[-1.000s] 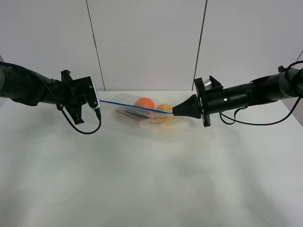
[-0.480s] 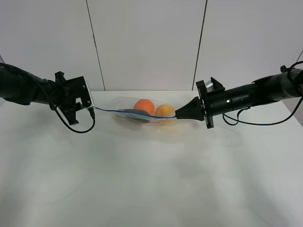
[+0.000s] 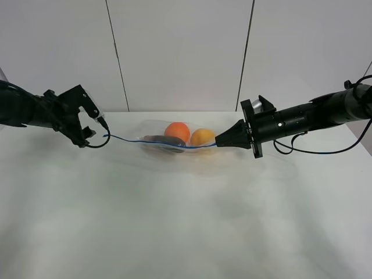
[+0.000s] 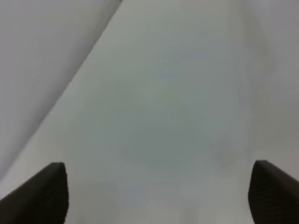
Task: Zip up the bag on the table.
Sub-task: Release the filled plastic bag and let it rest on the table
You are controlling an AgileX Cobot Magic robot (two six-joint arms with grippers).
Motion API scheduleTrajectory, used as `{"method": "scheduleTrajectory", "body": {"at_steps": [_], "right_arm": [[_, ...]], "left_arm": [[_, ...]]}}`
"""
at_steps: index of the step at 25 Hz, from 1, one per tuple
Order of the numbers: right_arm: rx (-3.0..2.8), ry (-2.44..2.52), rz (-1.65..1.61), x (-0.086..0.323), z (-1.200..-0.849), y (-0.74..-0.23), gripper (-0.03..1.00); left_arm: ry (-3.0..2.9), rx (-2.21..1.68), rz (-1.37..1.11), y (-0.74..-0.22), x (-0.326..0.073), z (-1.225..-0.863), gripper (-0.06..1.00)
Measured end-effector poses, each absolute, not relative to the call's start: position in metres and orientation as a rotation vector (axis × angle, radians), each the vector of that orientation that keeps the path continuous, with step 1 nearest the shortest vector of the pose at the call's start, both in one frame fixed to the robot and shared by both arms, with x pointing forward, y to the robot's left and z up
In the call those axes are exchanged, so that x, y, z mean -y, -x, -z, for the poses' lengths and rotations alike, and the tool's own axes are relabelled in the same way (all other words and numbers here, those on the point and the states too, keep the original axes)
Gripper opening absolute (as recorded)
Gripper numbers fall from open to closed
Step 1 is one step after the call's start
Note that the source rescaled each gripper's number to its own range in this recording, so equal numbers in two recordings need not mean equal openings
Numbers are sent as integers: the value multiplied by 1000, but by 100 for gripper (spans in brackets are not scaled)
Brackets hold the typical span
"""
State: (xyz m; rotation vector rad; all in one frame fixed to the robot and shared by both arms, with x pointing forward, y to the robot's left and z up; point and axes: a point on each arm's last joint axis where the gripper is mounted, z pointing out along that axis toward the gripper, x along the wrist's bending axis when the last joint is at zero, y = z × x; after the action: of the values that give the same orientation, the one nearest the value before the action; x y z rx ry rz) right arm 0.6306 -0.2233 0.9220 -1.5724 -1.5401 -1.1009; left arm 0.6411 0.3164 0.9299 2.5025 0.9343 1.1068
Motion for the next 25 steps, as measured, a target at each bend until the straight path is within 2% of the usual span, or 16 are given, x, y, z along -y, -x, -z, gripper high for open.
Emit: {"method": "scheduleTrajectory", "body": {"at_steps": [6,18,22,25], "right_arm": [[1540,1572,1101,223,-922,-631,0],[1540,1572,1101,223,-922,-631,0],[1540,1572,1101,223,-922,-631,0],[1539,1573,1100,223,-922,-631,0]], "left_arm": [[-2200,-1346,-984,-640,-330,-928,98],[-1805,-1598,-918,-646,-330,-959,100],[-1578,-1693,-779,-646,-326,-968,100],[-1439,-1646,-573,-648,-319,-976,100]]}}
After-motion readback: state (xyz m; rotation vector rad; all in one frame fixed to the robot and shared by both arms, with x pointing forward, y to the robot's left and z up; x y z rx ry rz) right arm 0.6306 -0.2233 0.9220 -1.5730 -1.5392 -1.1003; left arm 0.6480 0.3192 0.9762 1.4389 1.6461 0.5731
